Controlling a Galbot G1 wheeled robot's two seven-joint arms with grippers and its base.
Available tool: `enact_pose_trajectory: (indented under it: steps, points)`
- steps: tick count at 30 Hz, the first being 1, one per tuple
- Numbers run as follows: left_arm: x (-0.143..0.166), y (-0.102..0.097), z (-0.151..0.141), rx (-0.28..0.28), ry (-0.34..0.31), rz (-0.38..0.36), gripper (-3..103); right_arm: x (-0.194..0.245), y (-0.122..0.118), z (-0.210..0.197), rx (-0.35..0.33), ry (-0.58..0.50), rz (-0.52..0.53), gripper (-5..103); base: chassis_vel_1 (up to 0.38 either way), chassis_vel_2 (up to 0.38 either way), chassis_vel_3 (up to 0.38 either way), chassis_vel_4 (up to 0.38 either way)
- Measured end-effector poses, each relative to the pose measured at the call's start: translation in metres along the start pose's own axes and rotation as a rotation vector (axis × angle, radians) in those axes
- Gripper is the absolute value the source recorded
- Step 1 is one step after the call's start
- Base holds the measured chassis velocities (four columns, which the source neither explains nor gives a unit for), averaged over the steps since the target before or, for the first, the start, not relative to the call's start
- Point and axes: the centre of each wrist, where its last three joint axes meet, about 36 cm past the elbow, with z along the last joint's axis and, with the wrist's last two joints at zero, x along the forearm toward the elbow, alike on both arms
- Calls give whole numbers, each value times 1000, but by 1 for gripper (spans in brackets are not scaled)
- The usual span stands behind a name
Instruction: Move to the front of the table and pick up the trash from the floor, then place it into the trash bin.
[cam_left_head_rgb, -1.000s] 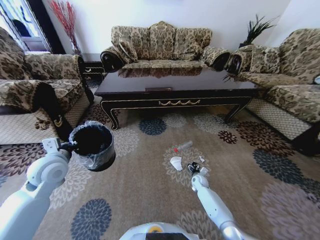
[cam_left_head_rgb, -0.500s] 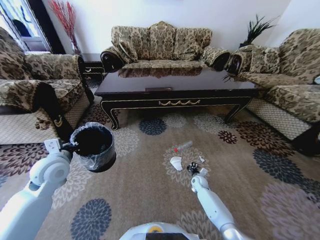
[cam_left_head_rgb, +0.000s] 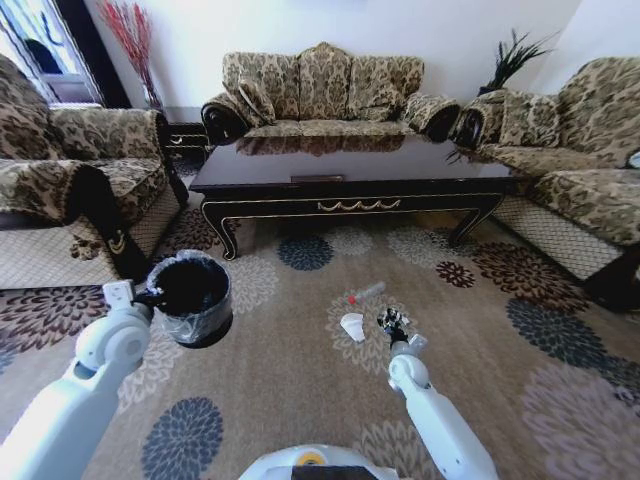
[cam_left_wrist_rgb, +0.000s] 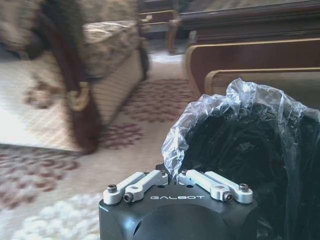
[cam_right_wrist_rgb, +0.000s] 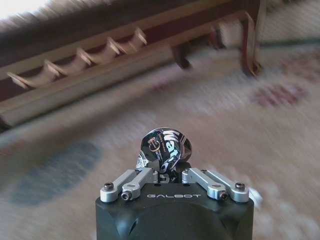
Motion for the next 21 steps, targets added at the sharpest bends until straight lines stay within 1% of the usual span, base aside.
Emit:
enact_pose_trajectory:
  steps: [2, 3, 4, 6, 7, 8, 9, 10, 11, 13, 14, 15, 17, 18, 19, 20, 21]
  points:
    - [-3, -10, 10, -24, -32, 76, 4, 17, 11, -24, 28, -92, -112, 15, 0, 0, 0, 0]
    - [-3, -10, 10, -24, -32, 76, 4, 17, 11, -24, 28, -92, -112, 15, 0, 0, 0, 0]
    - [-6, -15, 16, -32, -43, 110, 4, 24, 15, -34, 35, -132, -167, 15, 0, 0, 0, 0]
    - [-11, -26, 25, -32, -41, 171, 4, 34, 25, -49, 41, -186, -259, 15, 0, 0, 0, 0]
    - [-11, -26, 25, -32, -41, 171, 4, 34, 25, -49, 41, -186, -259, 15, 0, 0, 0, 0]
    - [-16, -35, 31, -32, -30, 204, 4, 40, 33, -59, 40, -218, -322, 15, 0, 0, 0, 0]
    - [-18, -38, 33, -31, -26, 212, 4, 42, 36, -62, 39, -230, -347, 15, 0, 0, 0, 0]
    - [-20, -46, 37, -27, -17, 233, 4, 46, 42, -68, 39, -250, -397, 15, 0, 0, 0, 0]
    - [-20, -46, 37, -27, -17, 233, 4, 46, 42, -68, 39, -250, -397, 15, 0, 0, 0, 0]
    - [-25, -63, 44, -12, -1, 282, 4, 55, 51, -77, 53, -291, -489, 15, 0, 0, 0, 0]
    - [-26, -67, 45, -7, 2, 295, 4, 58, 54, -78, 60, -304, -516, 15, 0, 0, 0, 0]
    - [-26, -67, 45, -7, 2, 295, 4, 58, 54, -78, 60, -304, -516, 15, 0, 0, 0, 0]
    - [-29, -81, 49, 5, 10, 331, 4, 65, 61, -80, 82, -340, -577, 15, 0, 0, 0, 0]
    - [-30, -88, 51, 13, 20, 352, 4, 67, 65, -79, 108, -372, -608, 15, 0, 0, 0, 0]
    - [-31, -94, 53, 19, 29, 368, 4, 68, 66, -78, 128, -397, -632, 15, 0, 0, 0, 0]
    - [-31, -94, 53, 19, 29, 368, 4, 68, 66, -78, 128, -397, -632, 15, 0, 0, 0, 0]
    - [-30, -104, 56, 33, 52, 399, 4, 68, 70, -75, 168, -444, -682, 15, 0, 0, 0, 0]
